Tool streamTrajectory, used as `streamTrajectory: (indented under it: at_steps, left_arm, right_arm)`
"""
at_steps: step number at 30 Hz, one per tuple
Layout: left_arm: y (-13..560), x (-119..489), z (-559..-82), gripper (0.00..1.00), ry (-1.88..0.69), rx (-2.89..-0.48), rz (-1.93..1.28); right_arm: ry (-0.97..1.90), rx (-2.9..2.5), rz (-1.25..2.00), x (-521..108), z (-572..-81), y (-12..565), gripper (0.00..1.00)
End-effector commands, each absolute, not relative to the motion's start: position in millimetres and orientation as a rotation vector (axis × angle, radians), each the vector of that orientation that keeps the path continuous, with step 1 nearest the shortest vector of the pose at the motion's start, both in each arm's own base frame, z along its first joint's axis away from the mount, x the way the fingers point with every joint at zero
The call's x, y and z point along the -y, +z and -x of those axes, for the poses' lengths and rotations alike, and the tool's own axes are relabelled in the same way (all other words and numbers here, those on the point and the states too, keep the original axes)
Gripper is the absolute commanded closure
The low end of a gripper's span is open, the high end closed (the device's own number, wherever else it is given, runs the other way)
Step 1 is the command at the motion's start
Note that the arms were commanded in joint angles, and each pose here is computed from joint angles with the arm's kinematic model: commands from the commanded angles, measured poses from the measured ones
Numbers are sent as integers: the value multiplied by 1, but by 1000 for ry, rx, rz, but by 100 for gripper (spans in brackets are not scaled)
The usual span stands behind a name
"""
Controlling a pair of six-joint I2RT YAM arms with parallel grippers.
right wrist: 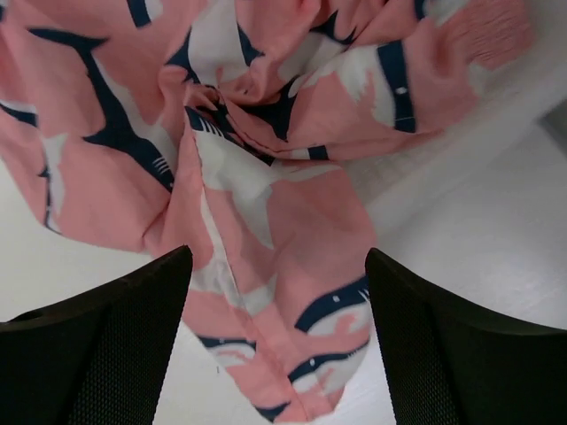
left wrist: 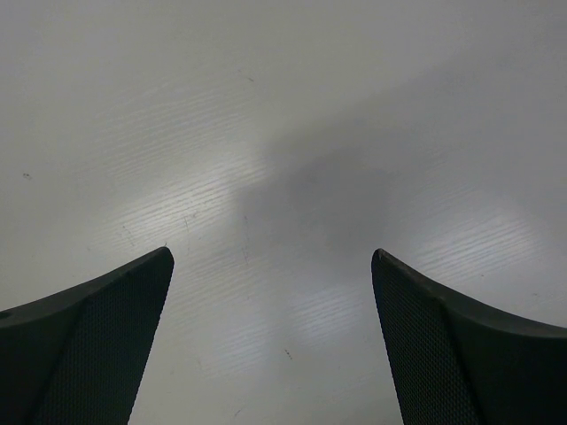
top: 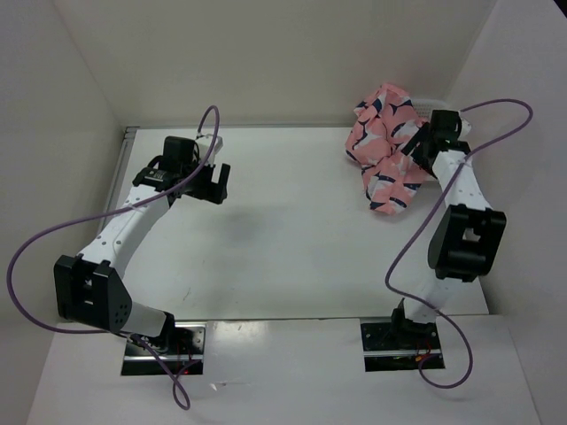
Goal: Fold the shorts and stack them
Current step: Grab the shorts from the pile
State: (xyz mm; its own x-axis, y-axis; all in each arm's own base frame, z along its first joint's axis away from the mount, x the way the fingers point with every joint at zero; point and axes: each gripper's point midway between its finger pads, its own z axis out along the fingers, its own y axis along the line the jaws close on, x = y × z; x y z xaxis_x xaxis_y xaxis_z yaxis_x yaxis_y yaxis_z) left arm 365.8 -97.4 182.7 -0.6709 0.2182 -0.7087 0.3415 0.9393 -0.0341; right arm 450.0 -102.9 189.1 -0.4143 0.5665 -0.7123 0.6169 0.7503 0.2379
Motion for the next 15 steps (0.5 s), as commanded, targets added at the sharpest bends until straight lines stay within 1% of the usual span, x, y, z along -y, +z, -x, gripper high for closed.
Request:
streamTrajectory:
  at_steps: [1, 2, 5, 6, 8, 9, 10, 12, 13, 14, 15]
  left_arm:
    - [182, 98, -366, 1, -228, -2332, -399]
    - [181, 98, -364, 1, -228, -2342, -400]
    - [184, 96, -364, 1, -217, -2333, -395]
    - [184, 96, -364, 1, -217, -2333, -395]
    - [187, 96, -363, 1, -217, -2324, -394]
    - [186, 96, -361, 1, -217, -2333, -395]
    - [186, 96, -361, 1, -217, -2333, -395]
    - [190, 96, -360, 1, -217, -2321, -394]
    - [190, 96, -360, 1, -217, -2321, -394]
    - [190, 96, -360, 1, -217, -2321, -394]
    - [190, 96, -360, 1, -217, -2321, -394]
  right_arm:
    - [61, -2138, -858, 88, -481, 178, 17]
    - [80, -2143, -866, 86, -488, 171, 17]
    - [113, -2130, -863, 85, -504, 168, 22]
    - [124, -2159, -881, 84, -511, 157, 24]
    - [96, -2172, -928, 89, -515, 148, 44]
    - [64, -2163, -934, 86, -516, 153, 53]
    - [-5, -2110, -938, 92, -516, 166, 70]
    - [-23, -2026, -902, 82, -512, 199, 84]
    - [-23, -1973, -880, 85, -514, 218, 97]
    - [-12, -1961, -867, 80, -513, 226, 100]
    - [-13, -1945, -848, 81, -513, 237, 100]
